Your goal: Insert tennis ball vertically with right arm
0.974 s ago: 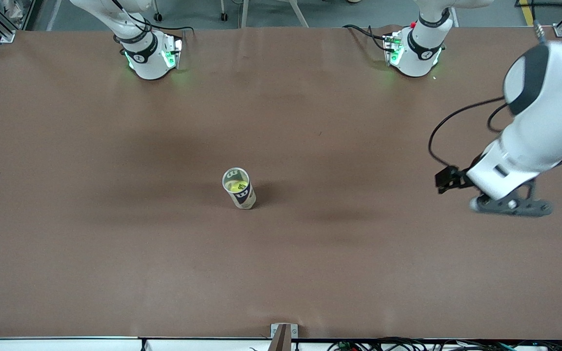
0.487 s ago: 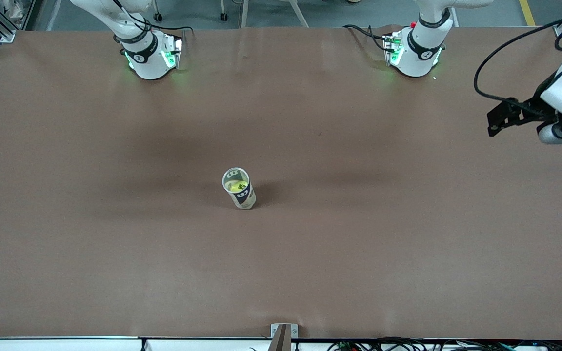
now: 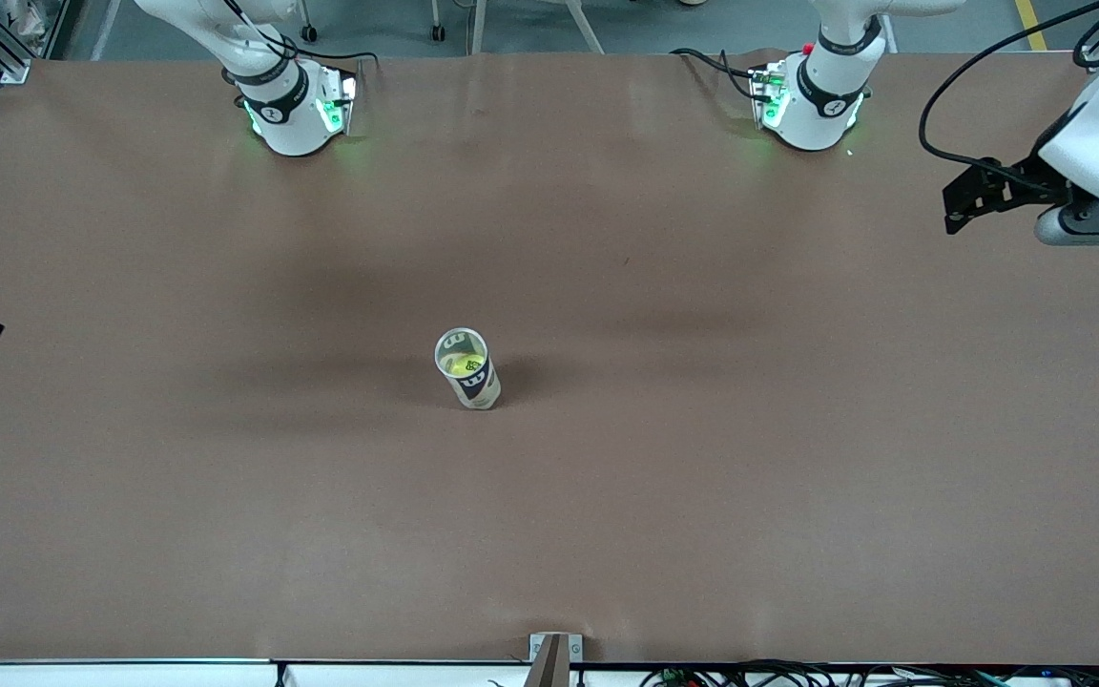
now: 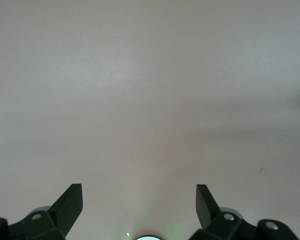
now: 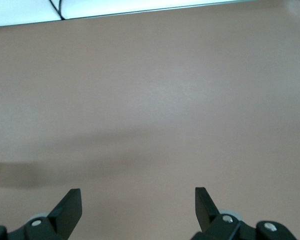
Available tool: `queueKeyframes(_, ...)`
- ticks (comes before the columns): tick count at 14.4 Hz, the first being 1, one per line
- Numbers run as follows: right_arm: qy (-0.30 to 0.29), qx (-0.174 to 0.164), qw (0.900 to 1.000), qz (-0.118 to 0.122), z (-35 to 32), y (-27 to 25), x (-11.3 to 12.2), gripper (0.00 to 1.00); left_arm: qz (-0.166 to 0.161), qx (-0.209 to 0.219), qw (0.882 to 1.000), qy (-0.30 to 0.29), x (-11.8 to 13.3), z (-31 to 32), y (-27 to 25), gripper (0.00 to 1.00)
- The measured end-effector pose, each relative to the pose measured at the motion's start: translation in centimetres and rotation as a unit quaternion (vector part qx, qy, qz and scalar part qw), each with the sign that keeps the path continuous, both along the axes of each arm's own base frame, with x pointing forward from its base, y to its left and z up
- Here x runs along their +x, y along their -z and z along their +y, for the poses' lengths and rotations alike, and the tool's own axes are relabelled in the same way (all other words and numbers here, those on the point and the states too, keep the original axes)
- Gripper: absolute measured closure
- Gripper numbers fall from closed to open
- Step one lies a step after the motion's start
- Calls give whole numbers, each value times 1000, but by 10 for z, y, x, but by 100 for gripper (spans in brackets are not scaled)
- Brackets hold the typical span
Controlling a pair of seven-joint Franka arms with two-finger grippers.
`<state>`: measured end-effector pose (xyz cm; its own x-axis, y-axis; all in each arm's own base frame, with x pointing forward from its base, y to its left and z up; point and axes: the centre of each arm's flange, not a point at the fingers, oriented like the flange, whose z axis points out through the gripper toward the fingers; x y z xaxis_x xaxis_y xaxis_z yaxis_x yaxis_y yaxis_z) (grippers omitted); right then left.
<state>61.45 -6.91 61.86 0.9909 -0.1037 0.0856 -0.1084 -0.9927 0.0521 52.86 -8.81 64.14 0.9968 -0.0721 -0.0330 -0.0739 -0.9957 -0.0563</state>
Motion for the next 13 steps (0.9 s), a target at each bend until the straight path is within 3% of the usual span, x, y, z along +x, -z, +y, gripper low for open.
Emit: queueKeyframes(13,-2,0,1000,-10,3,-13,-22,0,-5,-4,1000,-3,-11,1,8,0)
